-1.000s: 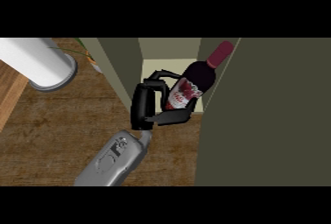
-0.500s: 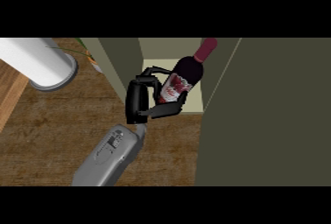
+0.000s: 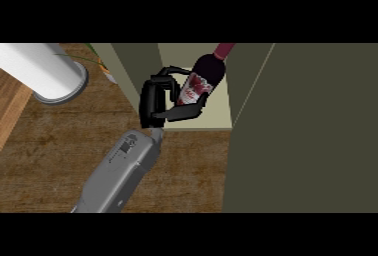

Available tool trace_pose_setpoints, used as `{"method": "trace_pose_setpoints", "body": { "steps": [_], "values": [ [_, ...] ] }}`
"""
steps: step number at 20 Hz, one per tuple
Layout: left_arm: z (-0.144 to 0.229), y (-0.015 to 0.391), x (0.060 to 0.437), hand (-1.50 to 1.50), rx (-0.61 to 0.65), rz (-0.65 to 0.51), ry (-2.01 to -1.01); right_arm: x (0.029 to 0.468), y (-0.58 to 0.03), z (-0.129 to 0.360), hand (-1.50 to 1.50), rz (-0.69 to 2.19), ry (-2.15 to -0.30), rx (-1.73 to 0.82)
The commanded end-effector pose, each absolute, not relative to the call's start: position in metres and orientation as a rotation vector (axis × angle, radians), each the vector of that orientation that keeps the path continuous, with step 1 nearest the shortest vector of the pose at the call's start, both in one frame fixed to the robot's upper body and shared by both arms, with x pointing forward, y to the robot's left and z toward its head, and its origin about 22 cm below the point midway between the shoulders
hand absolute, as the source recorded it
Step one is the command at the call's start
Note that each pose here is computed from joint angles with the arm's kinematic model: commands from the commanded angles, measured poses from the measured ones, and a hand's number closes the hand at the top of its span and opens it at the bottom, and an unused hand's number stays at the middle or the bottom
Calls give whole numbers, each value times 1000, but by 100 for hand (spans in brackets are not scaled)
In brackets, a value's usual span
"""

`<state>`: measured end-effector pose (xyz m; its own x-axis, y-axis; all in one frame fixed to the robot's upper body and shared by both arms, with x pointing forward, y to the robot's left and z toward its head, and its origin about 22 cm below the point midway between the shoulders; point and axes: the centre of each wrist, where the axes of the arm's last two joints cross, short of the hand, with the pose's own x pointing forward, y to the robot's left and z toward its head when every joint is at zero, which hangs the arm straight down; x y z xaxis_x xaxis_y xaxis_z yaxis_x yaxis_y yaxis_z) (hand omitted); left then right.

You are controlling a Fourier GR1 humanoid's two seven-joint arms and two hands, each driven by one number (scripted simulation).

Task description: Pick up the wine, place it into the cabinet and close the cabinet

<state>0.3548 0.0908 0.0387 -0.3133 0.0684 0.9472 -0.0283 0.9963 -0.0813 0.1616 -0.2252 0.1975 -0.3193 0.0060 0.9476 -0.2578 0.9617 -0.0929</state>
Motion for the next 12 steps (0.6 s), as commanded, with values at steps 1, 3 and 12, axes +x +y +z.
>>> {"method": "trace_pose_setpoints", "body": {
  "steps": [1, 3, 12],
  "values": [
    [38, 93, 378, 150, -34, 92, -1855, 152, -223, 203, -150, 262, -1930, 237],
    [27, 99, 373, 150, -45, 121, -1824, 135, -236, 217, -150, 291, -1934, 231],
    [45, 89, 404, 150, 40, 93, -1825, 136, -231, 199, -150, 273, -1934, 271]
  ]
}}
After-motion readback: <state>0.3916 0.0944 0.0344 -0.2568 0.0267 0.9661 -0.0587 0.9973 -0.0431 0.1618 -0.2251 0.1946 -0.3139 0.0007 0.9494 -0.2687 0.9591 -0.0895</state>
